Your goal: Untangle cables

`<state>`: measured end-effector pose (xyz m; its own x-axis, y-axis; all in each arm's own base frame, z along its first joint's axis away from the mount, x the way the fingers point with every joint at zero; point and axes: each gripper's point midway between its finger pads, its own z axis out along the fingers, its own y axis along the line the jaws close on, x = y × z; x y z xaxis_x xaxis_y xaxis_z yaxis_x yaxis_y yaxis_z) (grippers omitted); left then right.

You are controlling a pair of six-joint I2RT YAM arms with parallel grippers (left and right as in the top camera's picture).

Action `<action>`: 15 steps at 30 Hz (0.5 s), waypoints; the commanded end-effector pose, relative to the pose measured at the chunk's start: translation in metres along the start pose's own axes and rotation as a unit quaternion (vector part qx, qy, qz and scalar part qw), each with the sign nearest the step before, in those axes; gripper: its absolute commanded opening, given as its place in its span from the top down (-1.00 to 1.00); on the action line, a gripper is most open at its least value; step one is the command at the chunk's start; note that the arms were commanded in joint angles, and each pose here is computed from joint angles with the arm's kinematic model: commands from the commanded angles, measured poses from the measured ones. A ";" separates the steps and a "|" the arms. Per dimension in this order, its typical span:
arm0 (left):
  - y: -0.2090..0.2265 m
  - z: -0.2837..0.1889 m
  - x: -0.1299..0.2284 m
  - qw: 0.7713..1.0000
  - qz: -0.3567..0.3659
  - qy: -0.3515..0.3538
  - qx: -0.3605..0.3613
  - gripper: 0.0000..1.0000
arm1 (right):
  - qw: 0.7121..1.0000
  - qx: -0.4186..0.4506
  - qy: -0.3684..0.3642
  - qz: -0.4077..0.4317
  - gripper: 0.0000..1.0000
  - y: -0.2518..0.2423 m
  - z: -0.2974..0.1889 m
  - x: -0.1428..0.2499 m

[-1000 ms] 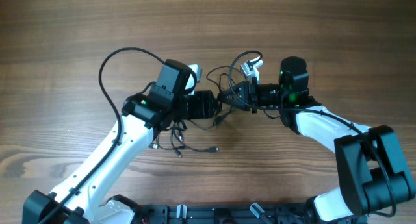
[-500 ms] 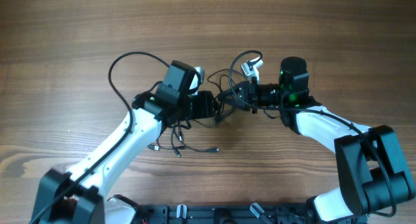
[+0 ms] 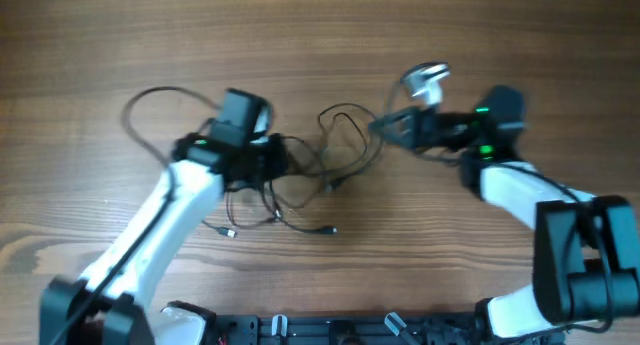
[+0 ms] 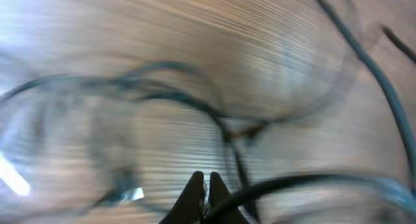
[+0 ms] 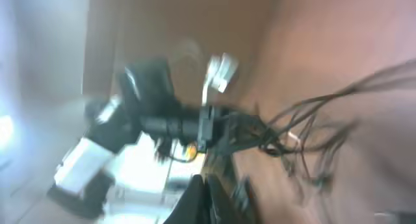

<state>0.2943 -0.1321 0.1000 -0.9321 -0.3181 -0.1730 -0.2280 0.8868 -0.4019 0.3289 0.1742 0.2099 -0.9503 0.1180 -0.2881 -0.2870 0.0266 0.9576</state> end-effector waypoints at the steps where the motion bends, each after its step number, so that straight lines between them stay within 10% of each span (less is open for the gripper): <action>1: 0.041 -0.034 -0.024 0.997 -0.033 -0.067 -0.036 0.92 | 0.998 0.017 -0.058 0.011 0.91 -0.002 -0.050 -0.025; 4: 0.035 -0.061 -0.032 0.993 -0.036 -0.108 -0.004 0.92 | 0.996 0.027 -0.084 0.017 0.92 -0.009 -0.070 -0.032; 7: 0.017 -0.083 -0.030 0.990 -0.018 -0.135 0.036 0.92 | 0.998 0.024 -0.062 0.006 0.33 -0.012 -0.057 -0.024; 15: -0.016 -0.082 -0.008 0.990 0.041 -0.121 0.064 0.92 | 0.992 -0.008 0.043 -0.120 -0.34 -0.002 0.052 0.027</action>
<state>0.2875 -0.1012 0.1795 -0.8299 -0.3881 -0.4009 -0.1698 0.8601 -0.4811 0.3130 0.2051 0.1980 -0.9403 0.0301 -0.3389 -0.3384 0.0210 0.9408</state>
